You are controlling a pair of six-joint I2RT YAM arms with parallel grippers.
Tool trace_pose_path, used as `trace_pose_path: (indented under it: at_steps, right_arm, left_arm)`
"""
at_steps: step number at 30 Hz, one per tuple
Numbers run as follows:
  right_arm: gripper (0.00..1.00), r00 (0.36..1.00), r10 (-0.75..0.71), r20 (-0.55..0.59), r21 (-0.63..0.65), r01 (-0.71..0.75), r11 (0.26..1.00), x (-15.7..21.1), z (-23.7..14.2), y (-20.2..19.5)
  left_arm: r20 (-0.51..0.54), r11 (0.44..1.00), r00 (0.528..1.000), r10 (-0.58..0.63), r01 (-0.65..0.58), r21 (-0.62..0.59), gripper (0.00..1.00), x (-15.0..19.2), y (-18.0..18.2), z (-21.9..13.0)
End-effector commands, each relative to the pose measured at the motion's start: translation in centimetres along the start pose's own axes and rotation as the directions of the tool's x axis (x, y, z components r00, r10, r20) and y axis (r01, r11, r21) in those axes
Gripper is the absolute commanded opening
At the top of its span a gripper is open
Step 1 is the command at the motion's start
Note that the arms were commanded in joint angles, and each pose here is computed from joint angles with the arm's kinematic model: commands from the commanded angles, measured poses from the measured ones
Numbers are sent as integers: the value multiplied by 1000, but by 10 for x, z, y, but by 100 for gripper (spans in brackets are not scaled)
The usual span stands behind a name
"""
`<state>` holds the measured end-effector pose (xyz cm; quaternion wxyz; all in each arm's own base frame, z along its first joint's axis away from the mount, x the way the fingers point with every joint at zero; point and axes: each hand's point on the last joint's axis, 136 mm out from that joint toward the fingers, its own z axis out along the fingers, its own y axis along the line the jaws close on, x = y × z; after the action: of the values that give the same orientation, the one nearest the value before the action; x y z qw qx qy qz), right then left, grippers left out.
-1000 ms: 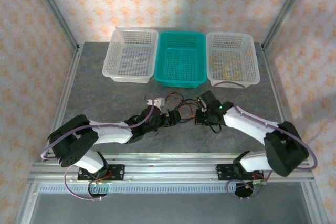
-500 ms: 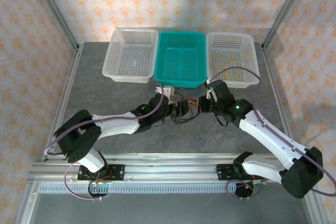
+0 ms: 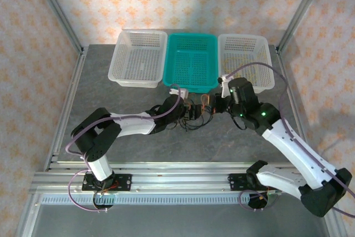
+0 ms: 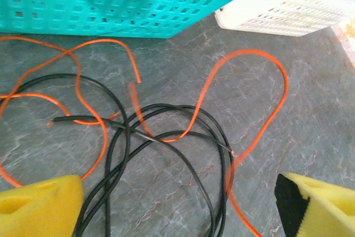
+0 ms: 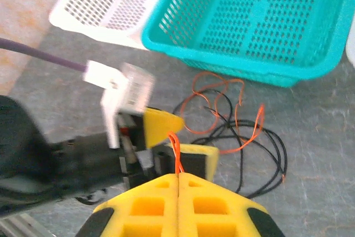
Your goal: Untangle the cables
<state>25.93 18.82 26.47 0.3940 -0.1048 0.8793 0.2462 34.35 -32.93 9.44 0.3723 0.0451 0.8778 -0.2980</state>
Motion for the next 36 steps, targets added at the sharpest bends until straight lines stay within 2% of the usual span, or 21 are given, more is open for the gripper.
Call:
trace_pose_path:
  at_steps: [1,12,18,28,32,36]
  right_arm:
    - [0,996,-53,78,-59,58,997,-22,-25,18]
    - [0,955,-105,276,-91,135,987,-81,-93,44]
    - [0,912,-122,391,-104,176,979,-112,-139,59]
    - [0,827,-130,546,-56,191,980,-151,-205,65]
    - [0,819,-135,557,-1,163,987,-157,-207,56]
    - [0,828,-126,547,38,127,991,-162,-192,48]
  left_arm:
    - [-33,999,999,34,-33,15,91,4,-3,10]
    - [-73,998,997,36,-39,-52,90,15,12,23]
    - [-94,996,995,30,-38,-83,90,22,21,27]
    - [-130,989,991,22,-41,-144,90,37,38,28]
    - [-118,989,993,24,-40,-139,91,35,37,23]
    - [-54,995,998,30,-36,-97,91,14,22,5]
